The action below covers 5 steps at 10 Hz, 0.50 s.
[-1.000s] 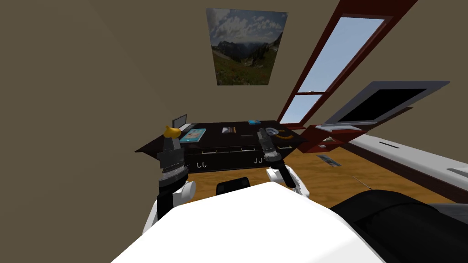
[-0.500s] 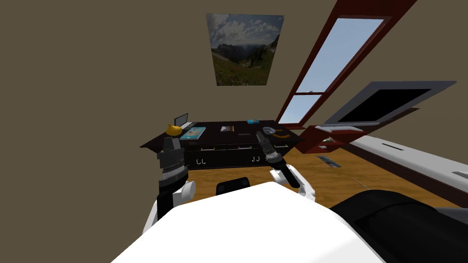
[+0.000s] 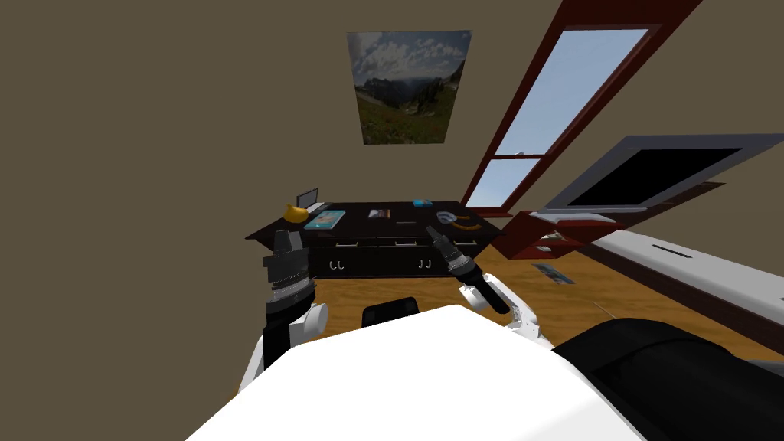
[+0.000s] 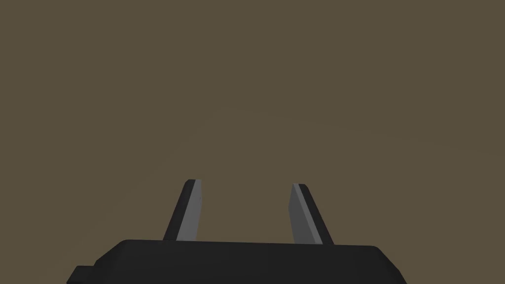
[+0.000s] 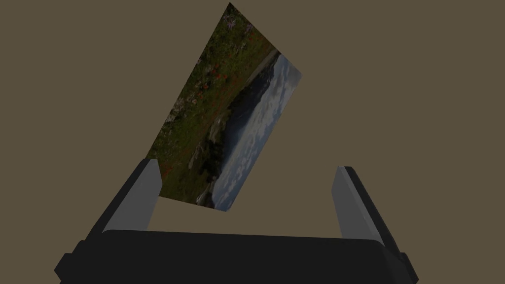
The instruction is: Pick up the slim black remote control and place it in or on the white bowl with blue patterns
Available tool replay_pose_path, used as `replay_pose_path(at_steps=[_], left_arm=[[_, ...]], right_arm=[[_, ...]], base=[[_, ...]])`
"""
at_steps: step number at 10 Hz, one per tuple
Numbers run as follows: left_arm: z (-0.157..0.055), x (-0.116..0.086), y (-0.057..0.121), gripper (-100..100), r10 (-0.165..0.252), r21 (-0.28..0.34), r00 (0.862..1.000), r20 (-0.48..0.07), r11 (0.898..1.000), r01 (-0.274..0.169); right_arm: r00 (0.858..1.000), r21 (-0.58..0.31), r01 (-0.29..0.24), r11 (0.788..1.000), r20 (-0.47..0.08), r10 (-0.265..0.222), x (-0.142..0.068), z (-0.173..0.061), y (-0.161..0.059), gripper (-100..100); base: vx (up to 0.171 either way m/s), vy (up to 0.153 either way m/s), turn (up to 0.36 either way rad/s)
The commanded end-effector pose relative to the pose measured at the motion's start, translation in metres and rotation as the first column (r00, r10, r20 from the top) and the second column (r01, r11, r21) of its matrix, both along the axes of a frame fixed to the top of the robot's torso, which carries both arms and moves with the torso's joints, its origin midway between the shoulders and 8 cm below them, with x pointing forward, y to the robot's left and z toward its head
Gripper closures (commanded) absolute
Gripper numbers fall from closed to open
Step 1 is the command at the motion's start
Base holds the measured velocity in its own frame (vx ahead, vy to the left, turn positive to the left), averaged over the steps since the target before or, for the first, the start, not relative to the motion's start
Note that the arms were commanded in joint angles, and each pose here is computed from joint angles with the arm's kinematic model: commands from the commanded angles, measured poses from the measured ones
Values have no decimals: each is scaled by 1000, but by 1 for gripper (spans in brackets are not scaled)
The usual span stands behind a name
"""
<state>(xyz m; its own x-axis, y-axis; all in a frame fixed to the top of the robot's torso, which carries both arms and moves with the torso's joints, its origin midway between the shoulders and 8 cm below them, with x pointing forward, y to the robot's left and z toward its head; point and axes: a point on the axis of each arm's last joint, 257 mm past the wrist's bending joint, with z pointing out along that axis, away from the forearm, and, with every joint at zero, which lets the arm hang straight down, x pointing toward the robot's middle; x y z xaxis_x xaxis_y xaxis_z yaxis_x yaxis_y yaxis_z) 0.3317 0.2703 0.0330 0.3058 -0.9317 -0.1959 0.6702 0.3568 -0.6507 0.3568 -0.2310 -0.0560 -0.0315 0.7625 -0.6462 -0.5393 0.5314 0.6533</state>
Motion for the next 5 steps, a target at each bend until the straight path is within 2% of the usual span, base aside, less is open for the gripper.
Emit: replay_pose_path(at_steps=[1, 3, 4, 5], left_arm=[[0, 0, 0, 0, 0, 0, 1000, 0, 1000, 0], [0, 0, 0, 0, 0, 0, 1000, 0, 1000, 0], [0, 0, 0, 0, 0, 0, 1000, 0, 1000, 0], [0, 0, 0, 0, 0, 0, 1000, 0, 1000, 0]], right_arm=[[1000, -56, -18, 998, -27, 16, -2, -15, 0, -100], [999, -93, -40, 995, -36, 37, -3, -17, 2, -100], [997, -133, -55, 990, -62, 47, -4, -30, 0, -100], [996, -157, -70, 985, -69, 60, -5, -32, 1, -100]], base=[[-104, -64, 117], [-73, -58, 24], [-81, -53, 144], [-72, -60, 70]])
